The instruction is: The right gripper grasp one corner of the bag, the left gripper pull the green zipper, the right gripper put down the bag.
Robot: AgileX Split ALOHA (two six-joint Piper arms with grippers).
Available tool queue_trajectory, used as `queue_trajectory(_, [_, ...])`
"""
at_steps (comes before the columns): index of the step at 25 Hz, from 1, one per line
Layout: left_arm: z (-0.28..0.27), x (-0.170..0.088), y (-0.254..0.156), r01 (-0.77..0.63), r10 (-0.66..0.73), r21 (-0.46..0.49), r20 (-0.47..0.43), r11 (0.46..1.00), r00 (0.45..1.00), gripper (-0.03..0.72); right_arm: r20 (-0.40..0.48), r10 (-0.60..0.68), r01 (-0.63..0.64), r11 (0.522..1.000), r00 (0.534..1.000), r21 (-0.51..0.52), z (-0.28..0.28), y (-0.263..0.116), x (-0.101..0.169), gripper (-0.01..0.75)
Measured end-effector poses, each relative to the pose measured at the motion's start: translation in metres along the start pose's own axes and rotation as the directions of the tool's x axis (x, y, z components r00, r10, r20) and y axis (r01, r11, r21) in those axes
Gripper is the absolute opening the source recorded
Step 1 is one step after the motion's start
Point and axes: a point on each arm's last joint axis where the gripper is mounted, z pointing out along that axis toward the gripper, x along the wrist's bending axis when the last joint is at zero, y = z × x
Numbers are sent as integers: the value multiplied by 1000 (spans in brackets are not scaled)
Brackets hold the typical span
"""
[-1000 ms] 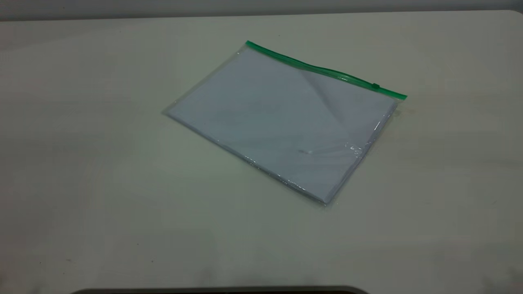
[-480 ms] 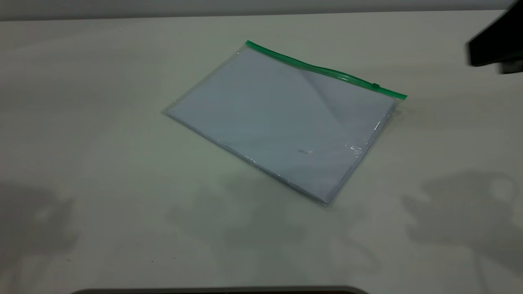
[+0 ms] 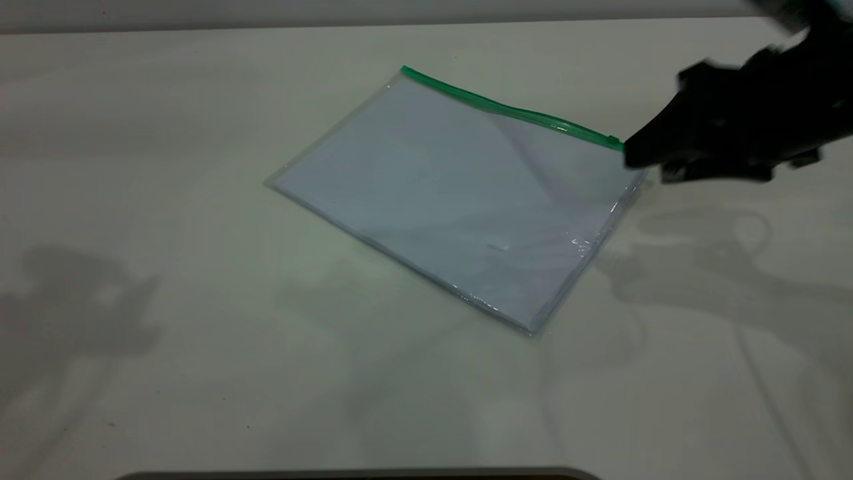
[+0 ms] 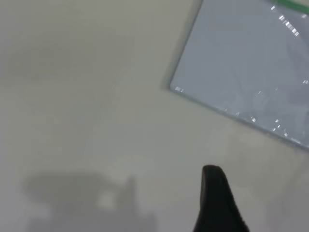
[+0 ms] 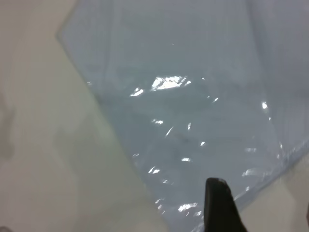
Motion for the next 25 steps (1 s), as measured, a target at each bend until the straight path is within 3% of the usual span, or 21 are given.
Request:
queue_trajectory(13, [4, 0, 5, -43, 44, -47, 21, 998, 999, 520, -107, 73, -80, 995, 992, -64, 48, 28, -84, 466])
queue_trajectory(25, [4, 1, 6, -45, 45, -64, 2, 997, 999, 520, -194, 29, -41, 997, 981, -58, 74, 32, -104, 466])
